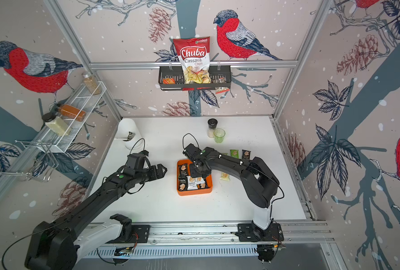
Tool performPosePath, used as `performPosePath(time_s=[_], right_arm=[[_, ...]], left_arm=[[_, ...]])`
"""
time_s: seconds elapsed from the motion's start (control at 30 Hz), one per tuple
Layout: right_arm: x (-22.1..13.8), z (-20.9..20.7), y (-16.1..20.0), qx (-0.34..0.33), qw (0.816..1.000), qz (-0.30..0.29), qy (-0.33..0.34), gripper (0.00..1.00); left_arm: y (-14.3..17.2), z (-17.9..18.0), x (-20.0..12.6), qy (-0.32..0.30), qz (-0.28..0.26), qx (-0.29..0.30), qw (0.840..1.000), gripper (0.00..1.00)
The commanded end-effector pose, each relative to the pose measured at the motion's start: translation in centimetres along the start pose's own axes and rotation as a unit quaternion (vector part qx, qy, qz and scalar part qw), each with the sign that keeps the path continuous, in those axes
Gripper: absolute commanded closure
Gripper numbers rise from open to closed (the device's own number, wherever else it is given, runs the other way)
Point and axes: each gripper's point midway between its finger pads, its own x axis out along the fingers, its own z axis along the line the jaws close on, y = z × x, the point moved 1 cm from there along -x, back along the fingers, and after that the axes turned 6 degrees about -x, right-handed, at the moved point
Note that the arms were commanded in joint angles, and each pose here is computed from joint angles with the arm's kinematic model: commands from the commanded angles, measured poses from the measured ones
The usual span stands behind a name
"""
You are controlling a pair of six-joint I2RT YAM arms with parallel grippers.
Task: Take the cookies out of the storage box
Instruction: Pick up the cookie from the storage box, then place the cookie at the center of the board.
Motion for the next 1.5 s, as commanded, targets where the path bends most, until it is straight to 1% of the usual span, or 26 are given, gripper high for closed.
performPosePath(time_s=[0.0, 0.13, 0.27, 0.37, 0.6, 0.7, 0.83, 1.03, 1.17, 1.33, 1.47], right_arm=[[-1.7, -0.1, -1.4, 0.015, 0.999, -0.029, 0.002, 0.59], [-3.5, -0.3, -2.8, 0.031, 0.998, -0.057, -0.013, 0.59], [-5.0, -1.9, -3.9, 0.051, 0.995, -0.080, -0.018, 0.58], [-5.8, -3.9, -4.2, 0.070, 0.993, -0.091, -0.018, 0.59], [-7.1, -10.5, -3.4, 0.119, 0.987, -0.106, 0.006, 0.59], [-7.0, -13.7, -2.3, 0.144, 0.985, -0.099, 0.014, 0.59], [-5.8, -17.9, -0.1, 0.171, 0.981, -0.080, 0.036, 0.59], [-3.8, -22.1, 2.8, 0.211, 0.974, -0.055, 0.055, 0.59], [-3.0, -23.3, 3.3, 0.217, 0.973, -0.047, 0.065, 0.59], [-1.8, -23.7, 3.5, 0.207, 0.975, -0.031, 0.075, 0.58], [-0.9, -23.7, 3.3, 0.201, 0.976, -0.025, 0.074, 0.57]], left_arm=[[-0.6, -0.5, -0.1, 0.009, -0.008, 0.009, 1.000, 0.04], [-0.9, -0.9, 0.0, 0.014, -0.008, 0.010, 1.000, 0.04], [-1.0, -1.2, 0.2, 0.018, -0.004, 0.007, 1.000, 0.04], [-1.1, -1.4, 0.4, 0.024, -0.004, 0.001, 1.000, 0.04], [-1.2, -1.6, 0.9, 0.030, 0.001, -0.013, 0.999, 0.04], [-1.3, -1.7, 1.2, 0.030, 0.003, -0.019, 0.999, 0.04], [-1.6, -1.9, 1.3, 0.032, 0.001, -0.025, 0.999, 0.04], [-1.9, -1.9, 1.4, 0.028, -0.002, -0.029, 0.999, 0.04], [-1.9, -1.9, 1.7, 0.026, 0.001, -0.033, 0.999, 0.04], [-2.0, -2.0, 1.8, 0.026, 0.002, -0.038, 0.999, 0.04], [-2.0, -1.6, 2.0, 0.012, 0.007, -0.045, 0.999, 0.04]])
